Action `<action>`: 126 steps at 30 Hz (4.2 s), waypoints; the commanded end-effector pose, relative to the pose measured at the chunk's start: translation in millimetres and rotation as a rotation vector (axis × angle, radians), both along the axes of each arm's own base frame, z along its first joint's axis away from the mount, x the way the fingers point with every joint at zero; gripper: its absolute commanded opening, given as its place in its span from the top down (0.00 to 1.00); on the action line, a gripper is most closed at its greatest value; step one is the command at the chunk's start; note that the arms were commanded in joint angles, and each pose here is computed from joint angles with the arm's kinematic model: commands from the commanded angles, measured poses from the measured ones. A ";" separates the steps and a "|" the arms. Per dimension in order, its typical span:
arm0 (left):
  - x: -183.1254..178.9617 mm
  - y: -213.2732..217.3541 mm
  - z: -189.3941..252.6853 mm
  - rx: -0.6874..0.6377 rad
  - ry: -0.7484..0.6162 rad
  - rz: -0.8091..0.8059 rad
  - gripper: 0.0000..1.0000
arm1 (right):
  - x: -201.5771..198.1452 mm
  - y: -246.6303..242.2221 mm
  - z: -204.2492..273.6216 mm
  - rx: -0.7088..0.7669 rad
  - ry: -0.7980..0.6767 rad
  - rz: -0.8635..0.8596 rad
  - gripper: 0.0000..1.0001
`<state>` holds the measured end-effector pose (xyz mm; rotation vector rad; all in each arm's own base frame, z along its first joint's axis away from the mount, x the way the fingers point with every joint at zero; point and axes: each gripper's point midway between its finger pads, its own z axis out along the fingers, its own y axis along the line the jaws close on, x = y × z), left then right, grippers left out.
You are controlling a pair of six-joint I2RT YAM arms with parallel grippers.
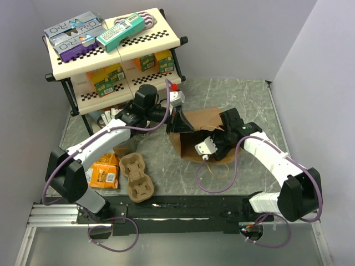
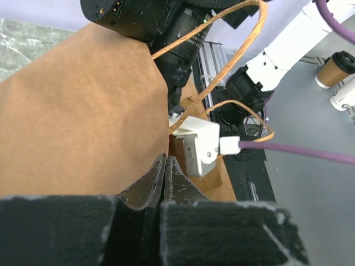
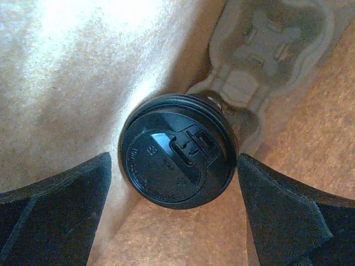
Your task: Pack the takeout coffee
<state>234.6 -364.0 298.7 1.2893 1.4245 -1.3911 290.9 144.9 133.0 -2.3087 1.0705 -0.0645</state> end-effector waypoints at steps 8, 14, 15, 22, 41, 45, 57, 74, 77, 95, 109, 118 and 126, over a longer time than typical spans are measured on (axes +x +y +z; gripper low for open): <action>-15.0 -4.3 22.3 -0.072 -0.036 -0.080 0.99 | 16.6 29.7 0.1 0.077 -0.053 -0.006 0.24; -14.1 -2.7 21.2 -0.067 -0.047 -0.069 0.99 | 5.8 31.5 21.0 0.137 -0.020 -0.036 0.42; -13.9 -2.6 20.7 -0.066 -0.046 -0.066 0.99 | 3.4 31.5 25.2 0.147 -0.013 -0.043 0.45; -16.3 0.2 17.1 -0.058 -0.059 -0.074 0.99 | -2.3 25.1 38.1 0.205 0.103 -0.178 0.54; -19.6 2.5 11.9 -0.050 -0.111 -0.102 0.99 | -18.3 4.4 25.3 0.175 0.089 -0.204 0.00; -19.4 1.9 11.0 -0.049 -0.103 -0.104 0.99 | -15.8 -1.1 16.6 0.138 -0.005 -0.141 0.00; -20.8 3.3 13.6 -0.070 0.021 -0.148 0.99 | 7.5 -10.3 -9.6 -0.038 -0.304 0.058 0.00; 1.9 13.4 35.9 -0.091 0.314 -0.117 0.99 | 2.1 16.7 103.3 0.236 -0.211 -0.118 0.00; 4.9 13.5 41.0 -0.066 0.348 -0.119 0.99 | -17.5 12.1 103.1 0.214 -0.111 -0.154 0.00; 13.4 10.3 16.8 0.014 0.445 -0.047 0.99 | -73.5 14.9 81.6 0.213 0.064 -0.237 0.00; -38.5 18.7 68.6 -0.104 -0.260 -0.007 0.99 | -89.2 21.3 91.3 0.454 -0.276 -0.242 0.00; -49.4 15.5 43.0 -0.059 -0.520 0.035 0.99 | -85.6 23.8 93.9 0.496 -0.293 -0.259 0.00; -44.3 6.0 29.1 -0.029 -0.431 0.064 0.99 | -105.6 33.8 81.8 0.515 -0.114 -0.253 0.00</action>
